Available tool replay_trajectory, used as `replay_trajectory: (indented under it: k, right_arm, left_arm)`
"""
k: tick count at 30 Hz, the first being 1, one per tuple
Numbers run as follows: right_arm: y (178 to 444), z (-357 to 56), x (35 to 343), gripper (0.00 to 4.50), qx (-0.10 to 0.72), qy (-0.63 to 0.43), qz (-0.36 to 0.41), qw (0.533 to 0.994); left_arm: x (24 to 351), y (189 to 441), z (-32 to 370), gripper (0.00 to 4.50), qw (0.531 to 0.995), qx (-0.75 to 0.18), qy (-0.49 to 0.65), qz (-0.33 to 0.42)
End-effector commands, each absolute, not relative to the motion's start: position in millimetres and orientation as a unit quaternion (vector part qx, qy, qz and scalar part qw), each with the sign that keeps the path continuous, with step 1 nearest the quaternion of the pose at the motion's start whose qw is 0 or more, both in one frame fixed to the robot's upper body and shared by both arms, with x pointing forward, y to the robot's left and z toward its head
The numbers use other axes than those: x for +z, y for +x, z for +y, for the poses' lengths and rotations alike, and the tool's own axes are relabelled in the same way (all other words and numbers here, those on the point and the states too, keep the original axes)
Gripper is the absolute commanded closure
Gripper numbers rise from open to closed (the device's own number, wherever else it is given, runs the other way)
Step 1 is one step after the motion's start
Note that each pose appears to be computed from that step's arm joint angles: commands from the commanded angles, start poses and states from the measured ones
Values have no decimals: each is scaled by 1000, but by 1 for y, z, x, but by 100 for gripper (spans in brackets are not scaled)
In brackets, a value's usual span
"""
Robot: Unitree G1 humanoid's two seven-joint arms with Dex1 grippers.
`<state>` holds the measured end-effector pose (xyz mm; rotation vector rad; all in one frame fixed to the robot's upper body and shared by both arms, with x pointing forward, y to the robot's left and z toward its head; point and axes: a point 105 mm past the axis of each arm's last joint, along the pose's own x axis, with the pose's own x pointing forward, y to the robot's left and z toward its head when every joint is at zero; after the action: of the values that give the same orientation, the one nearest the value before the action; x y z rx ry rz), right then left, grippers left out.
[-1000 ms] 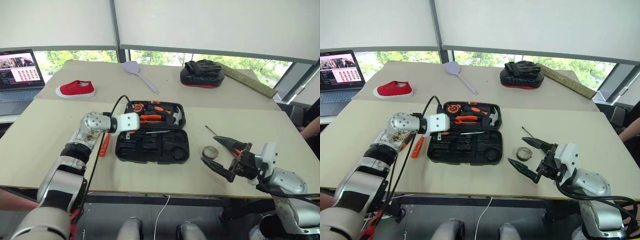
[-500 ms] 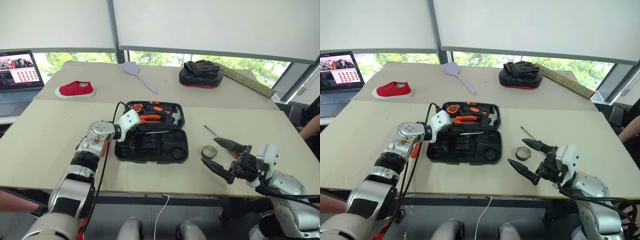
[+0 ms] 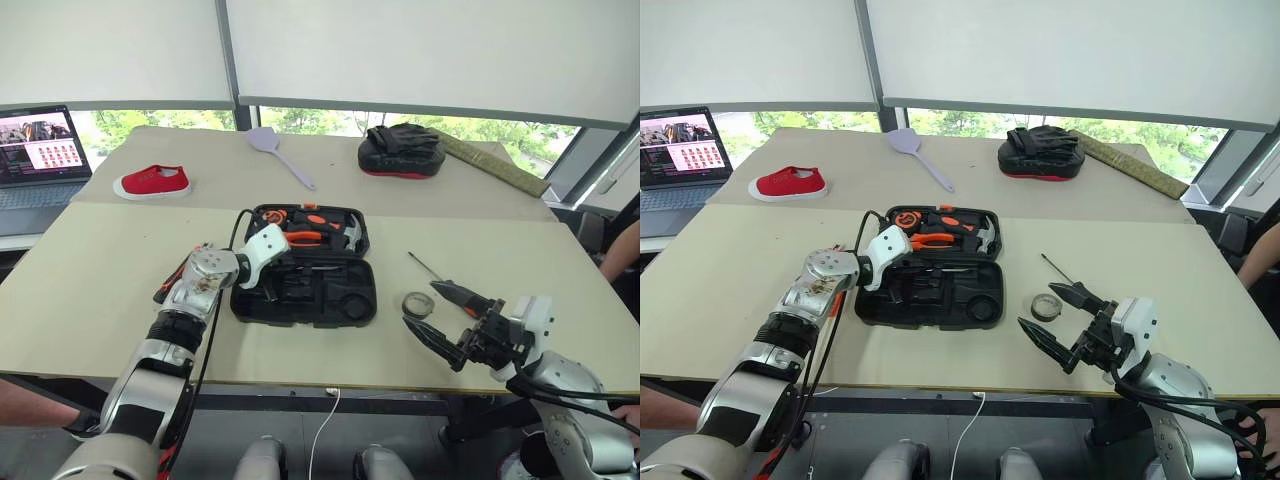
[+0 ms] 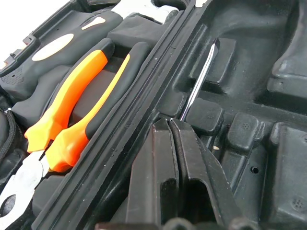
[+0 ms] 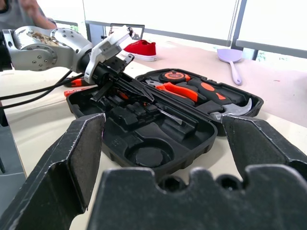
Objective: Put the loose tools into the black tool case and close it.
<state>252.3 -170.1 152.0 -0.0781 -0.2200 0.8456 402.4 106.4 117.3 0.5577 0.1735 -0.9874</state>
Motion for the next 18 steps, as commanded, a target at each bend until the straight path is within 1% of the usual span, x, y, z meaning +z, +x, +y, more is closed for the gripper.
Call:
replay_trajectory:
  k: [1,3,4,5,6,7,10,11,12,14,15,16,18]
  right_arm:
    - [249,-177,165,0,393,-40,-127,910]
    - [246,-189,167,0,373,-44,-124,918]
    - [244,-193,167,0,368,-47,-121,921]
    - [242,-203,166,0,352,-51,-115,927]
    - [239,-214,165,0,335,-56,-108,934]
    - [236,-224,163,0,319,-61,-102,940]
    - [228,-255,152,0,266,-79,-70,958]
    - [224,-265,146,0,248,-82,-57,964]
    - [220,-275,141,0,233,-84,-44,968]
    - [212,-301,122,0,176,-94,10,980]
    - [208,-314,112,0,144,-103,41,983]
    - [204,-322,105,0,126,-105,61,985]
    - [198,-325,100,0,129,-108,76,983]
  left_arm:
    - [123,396,97,443,834,-494,239,50]
    - [150,392,105,390,843,-496,209,-17]
    - [157,390,108,372,843,-498,203,-34]
    - [167,384,114,328,839,-506,190,-64]
    - [175,376,120,302,831,-520,177,-88]
    - [181,368,126,258,821,-533,172,-113]
    - [181,348,143,163,800,-559,187,-112]
    - [181,340,148,116,794,-570,179,-110]
    - [182,332,153,83,788,-580,171,-111]
    - [178,315,163,15,782,-598,149,-98]
    - [173,307,169,6,782,-601,142,-87]
    - [169,301,173,6,784,-601,137,-79]
    - [156,290,183,6,789,-599,125,-55]
